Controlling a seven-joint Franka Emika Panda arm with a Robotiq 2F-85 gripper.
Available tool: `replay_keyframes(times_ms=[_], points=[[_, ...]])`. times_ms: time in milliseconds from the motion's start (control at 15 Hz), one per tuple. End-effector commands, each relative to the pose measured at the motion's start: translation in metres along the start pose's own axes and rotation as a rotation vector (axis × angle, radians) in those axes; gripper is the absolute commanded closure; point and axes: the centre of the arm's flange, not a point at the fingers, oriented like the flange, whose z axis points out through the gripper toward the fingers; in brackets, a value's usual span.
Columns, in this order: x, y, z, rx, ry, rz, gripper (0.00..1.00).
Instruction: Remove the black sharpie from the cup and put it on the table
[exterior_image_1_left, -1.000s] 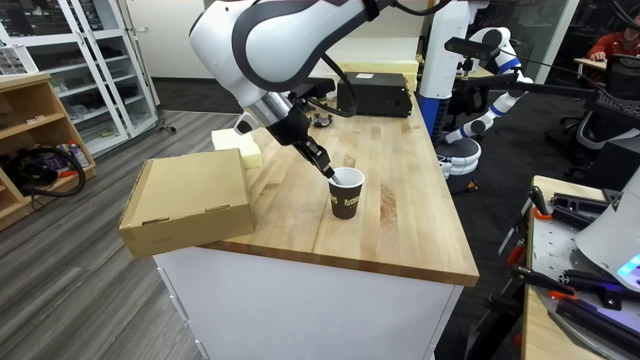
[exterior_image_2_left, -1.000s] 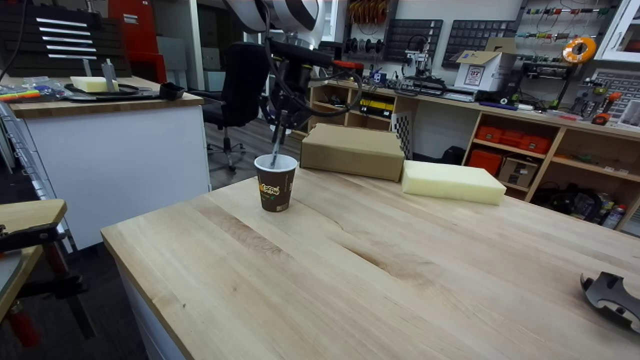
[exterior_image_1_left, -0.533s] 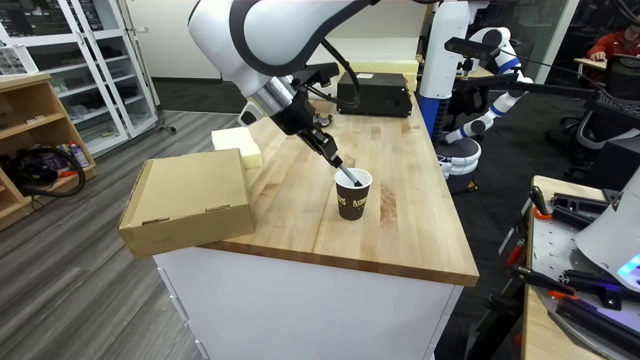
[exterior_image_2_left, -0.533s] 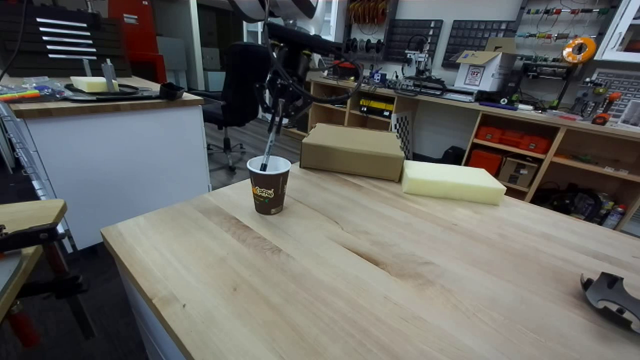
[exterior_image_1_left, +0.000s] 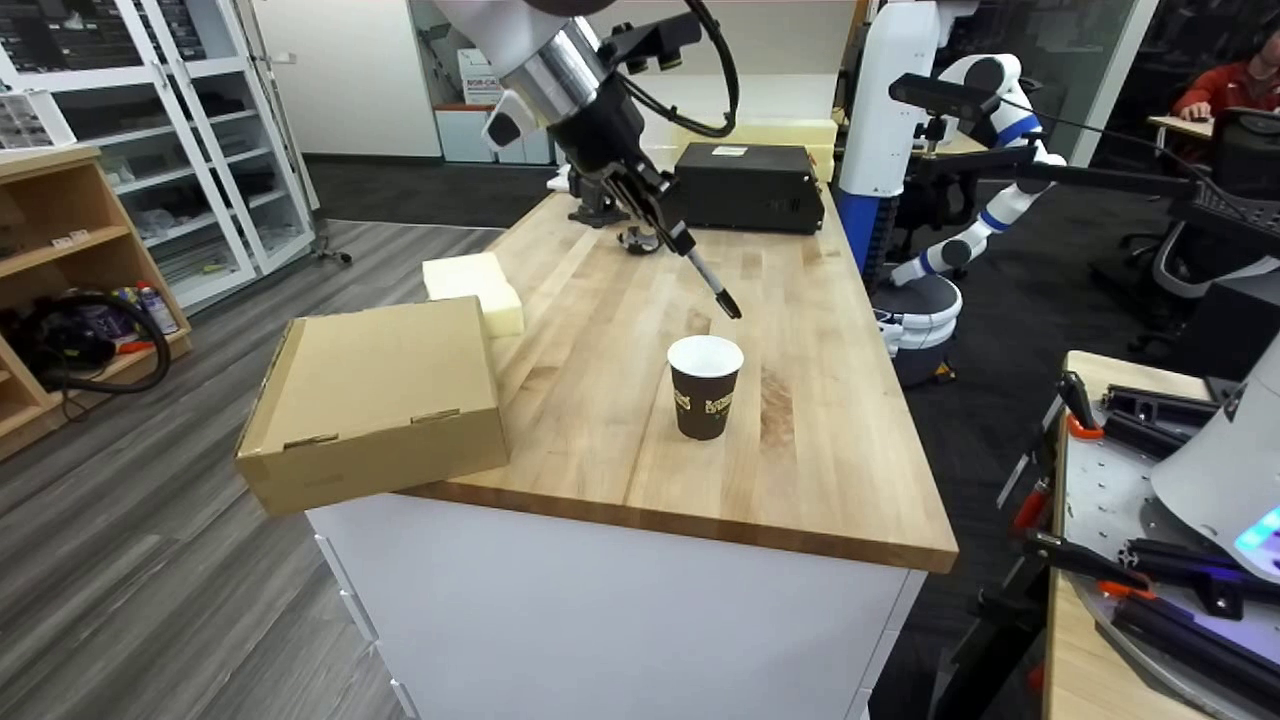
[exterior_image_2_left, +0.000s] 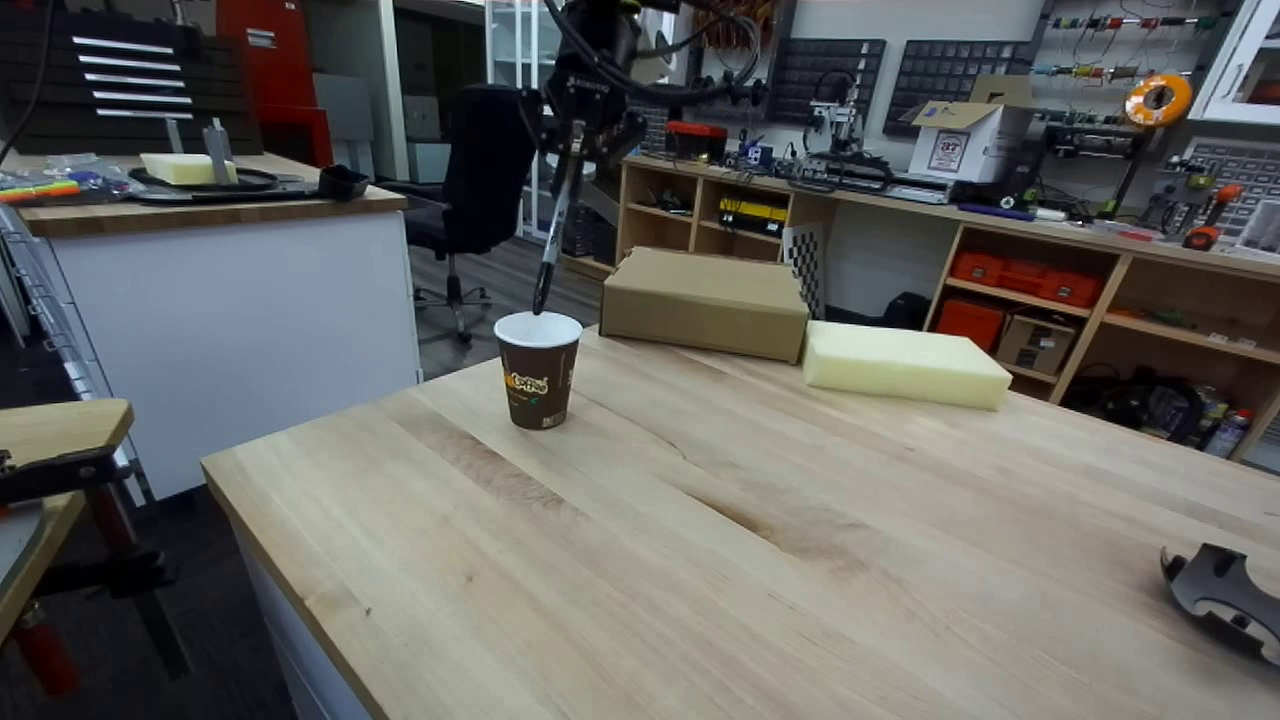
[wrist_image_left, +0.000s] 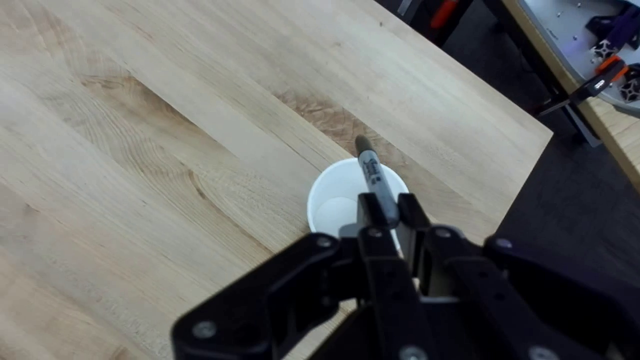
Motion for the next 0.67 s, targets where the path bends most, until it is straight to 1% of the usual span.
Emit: replay_keyframes(times_ms=[0, 267, 333, 600], points=[[-0.052, -0.009, -0.008, -0.077, 0.027, 0.055, 0.97], [-0.090, 0.007, -0.003, -0.068, -0.007, 0.177, 0.97], [-0.099, 0.013, 0.004, -0.048, -0.011, 0.214, 0.97], [-0.120, 0.033, 0.030, 0.056, 0.050, 0.336, 0.97]])
